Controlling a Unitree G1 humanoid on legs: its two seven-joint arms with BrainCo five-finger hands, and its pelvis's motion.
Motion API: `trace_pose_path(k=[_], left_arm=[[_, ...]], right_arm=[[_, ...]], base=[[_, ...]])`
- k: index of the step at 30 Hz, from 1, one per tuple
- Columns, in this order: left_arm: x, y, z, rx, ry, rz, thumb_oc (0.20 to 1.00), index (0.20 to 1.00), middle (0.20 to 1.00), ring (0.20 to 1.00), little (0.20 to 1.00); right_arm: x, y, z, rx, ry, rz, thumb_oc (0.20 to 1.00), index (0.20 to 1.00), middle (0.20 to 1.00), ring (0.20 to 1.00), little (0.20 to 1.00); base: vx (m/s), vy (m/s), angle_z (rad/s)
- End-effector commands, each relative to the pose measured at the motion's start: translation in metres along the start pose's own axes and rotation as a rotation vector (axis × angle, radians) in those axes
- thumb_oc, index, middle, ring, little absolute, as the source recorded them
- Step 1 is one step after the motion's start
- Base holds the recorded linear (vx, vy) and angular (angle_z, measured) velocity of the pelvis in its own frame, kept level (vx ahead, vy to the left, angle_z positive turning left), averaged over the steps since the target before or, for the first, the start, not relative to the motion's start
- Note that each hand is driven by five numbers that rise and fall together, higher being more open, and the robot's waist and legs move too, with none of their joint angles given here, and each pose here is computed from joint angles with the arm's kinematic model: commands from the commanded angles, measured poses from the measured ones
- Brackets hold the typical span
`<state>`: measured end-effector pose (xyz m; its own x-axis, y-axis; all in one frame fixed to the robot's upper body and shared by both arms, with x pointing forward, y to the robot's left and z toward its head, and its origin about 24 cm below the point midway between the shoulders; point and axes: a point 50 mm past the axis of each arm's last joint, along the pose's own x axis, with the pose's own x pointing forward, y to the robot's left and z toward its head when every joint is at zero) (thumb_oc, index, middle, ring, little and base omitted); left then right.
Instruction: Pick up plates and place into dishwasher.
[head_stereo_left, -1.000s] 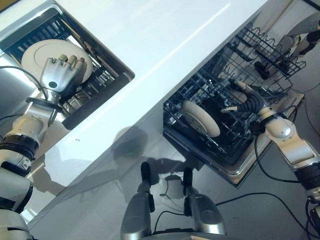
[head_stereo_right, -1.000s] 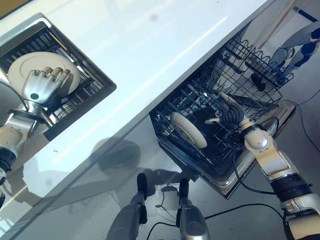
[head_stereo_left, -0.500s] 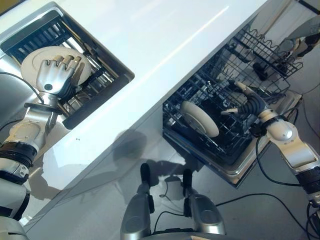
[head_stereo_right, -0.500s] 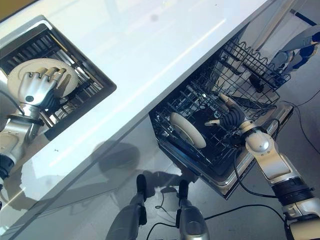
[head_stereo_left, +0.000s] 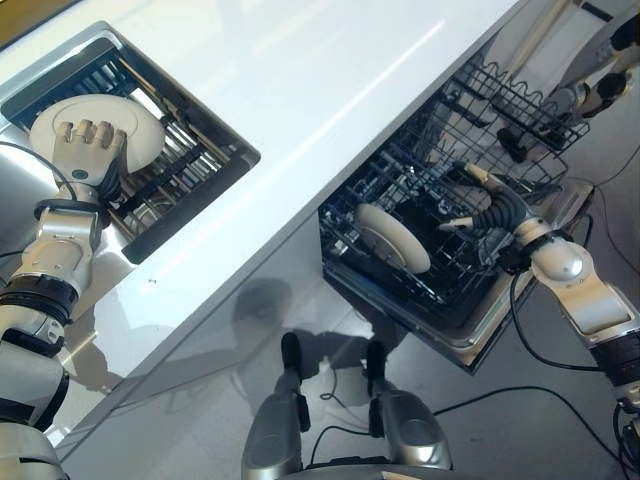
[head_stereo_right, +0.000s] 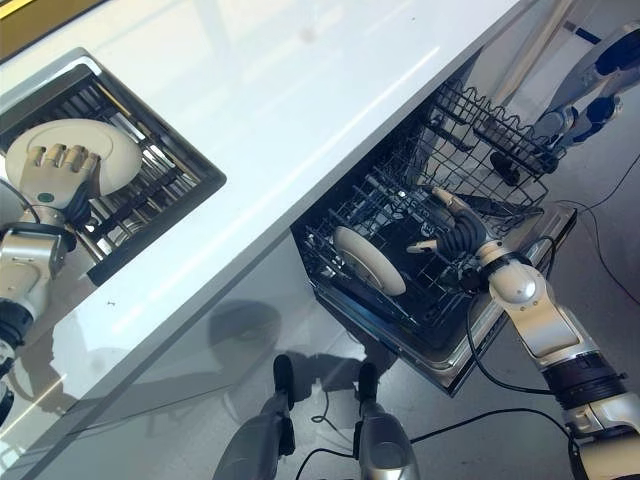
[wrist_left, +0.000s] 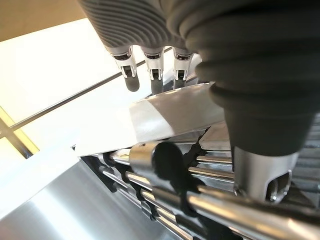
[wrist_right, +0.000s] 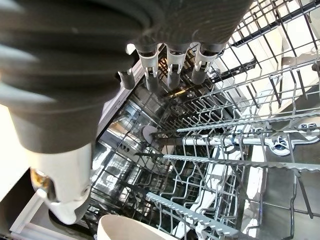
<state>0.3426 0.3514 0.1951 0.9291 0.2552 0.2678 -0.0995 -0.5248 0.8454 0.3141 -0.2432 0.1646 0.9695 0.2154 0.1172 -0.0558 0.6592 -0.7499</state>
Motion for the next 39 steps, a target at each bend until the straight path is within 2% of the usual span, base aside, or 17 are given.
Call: trace_pose_path(k=[1,5,14,20,28,29,30,39], left_arm=[[-0.022,-0.055,-0.019,0.232,0.084,-0.353,1.0,1.0,1.0,1.0,1.0],[-0.025,-0.062,-0.014,0.34,0.101,-0.401,1.0,1.0,1.0,1.0,1.0],[-0.02,-0.047,-0.022,0.561,0.179,-0.303,1.0,1.0,1.0,1.0,1.0],[-0.017,-0.042,-0.03,0.495,0.245,-0.277,1.0,1.0,1.0,1.0,1.0],[-0.009,-0.029,-0.049,0.224,0.4,-0.202,1.0,1.0,1.0,1.0,1.0],[-0.007,-0.026,-0.052,0.2,0.401,-0.18,0.533,0.533,0.533,0.533,0.533],[-0.005,-0.023,-0.051,0.192,0.395,-0.167,0.2,0.2,0.2,0.2,0.2],[0.006,-0.006,-0.041,0.113,0.297,0.009,0.2,0.2,0.2,0.2,0.2]], right_arm=[[0.008,-0.021,0.028,-0.019,-0.128,-0.056,1.0,1.0,1.0,1.0,1.0],[0.011,-0.019,0.029,-0.014,-0.126,-0.057,1.0,1.0,1.0,1.0,1.0],[0.013,-0.021,0.029,-0.027,-0.121,-0.048,1.0,1.0,1.0,1.0,1.0],[0.015,-0.028,0.032,-0.037,-0.118,-0.059,1.0,1.0,1.0,1.0,1.0],[0.025,-0.039,0.043,-0.081,-0.129,-0.081,1.0,1.0,1.0,1.0,1.0],[0.026,-0.04,0.045,-0.083,-0.136,-0.081,1.0,1.0,1.0,1.0,1.0],[0.027,-0.04,0.047,-0.086,-0.141,-0.083,1.0,1.0,1.0,1.0,1.0],[0.03,-0.039,0.052,-0.099,-0.155,-0.085,1.0,1.0,1.0,1.0,1.0]], base=[[0.0,0.0,0.0],[0.0,0.0,0.0],[-0.01,0.002,0.0],[-0.05,0.03,-0.02],[-0.05,0.036,-0.01],[-0.05,-0.006,0.0],[-0.05,-0.006,0.0],[0.0,0.01,-0.01]])
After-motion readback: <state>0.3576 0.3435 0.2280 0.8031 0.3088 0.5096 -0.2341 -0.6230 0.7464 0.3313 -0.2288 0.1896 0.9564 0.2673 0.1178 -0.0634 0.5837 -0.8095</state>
